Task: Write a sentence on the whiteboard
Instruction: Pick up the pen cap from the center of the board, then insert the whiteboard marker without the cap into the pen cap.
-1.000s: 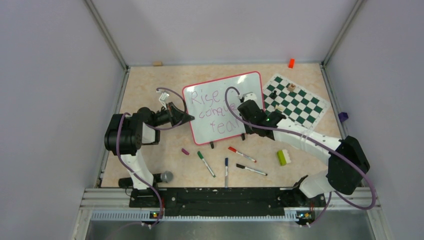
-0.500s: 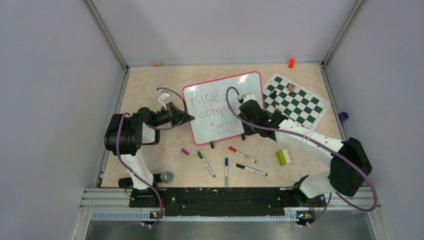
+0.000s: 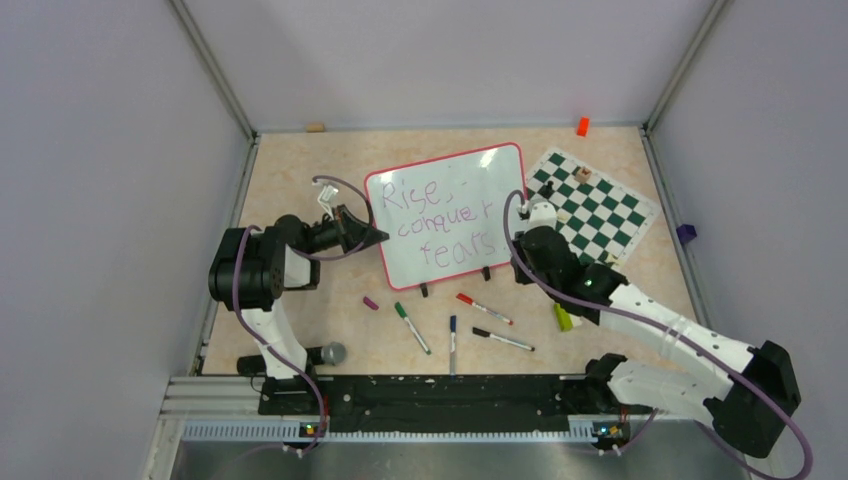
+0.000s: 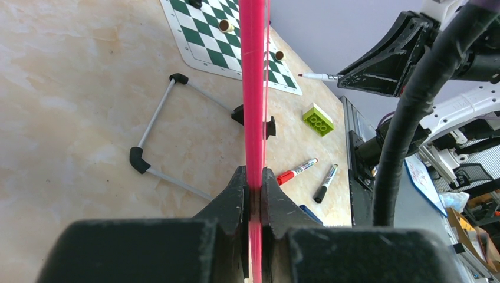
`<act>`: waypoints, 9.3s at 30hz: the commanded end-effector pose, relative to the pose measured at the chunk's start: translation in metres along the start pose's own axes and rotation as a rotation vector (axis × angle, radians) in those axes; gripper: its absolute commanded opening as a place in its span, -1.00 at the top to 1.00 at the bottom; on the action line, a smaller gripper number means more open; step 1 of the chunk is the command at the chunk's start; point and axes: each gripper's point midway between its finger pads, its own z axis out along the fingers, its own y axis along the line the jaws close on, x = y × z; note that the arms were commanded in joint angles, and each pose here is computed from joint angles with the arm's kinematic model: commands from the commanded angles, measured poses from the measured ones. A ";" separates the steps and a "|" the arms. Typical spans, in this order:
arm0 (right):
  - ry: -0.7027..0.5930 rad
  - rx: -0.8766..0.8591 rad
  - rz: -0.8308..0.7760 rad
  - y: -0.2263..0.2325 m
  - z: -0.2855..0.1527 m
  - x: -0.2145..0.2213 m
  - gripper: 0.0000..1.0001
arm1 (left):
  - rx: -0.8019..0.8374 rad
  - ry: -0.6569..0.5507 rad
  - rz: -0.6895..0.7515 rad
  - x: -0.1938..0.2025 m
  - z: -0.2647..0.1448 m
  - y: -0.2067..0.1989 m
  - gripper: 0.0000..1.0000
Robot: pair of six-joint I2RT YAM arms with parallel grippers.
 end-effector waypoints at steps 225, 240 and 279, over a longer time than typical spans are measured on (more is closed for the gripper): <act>-0.295 -0.578 -0.083 0.281 0.041 0.110 1.00 | -1.370 -0.138 -0.756 0.114 -0.086 -0.002 1.00; -0.305 -0.590 -0.089 0.283 0.042 0.107 1.00 | -1.384 -0.111 -0.755 0.115 -0.084 -0.001 1.00; -0.284 -0.589 -0.083 0.284 0.047 0.108 1.00 | -1.508 0.020 -0.785 0.118 -0.084 0.008 1.00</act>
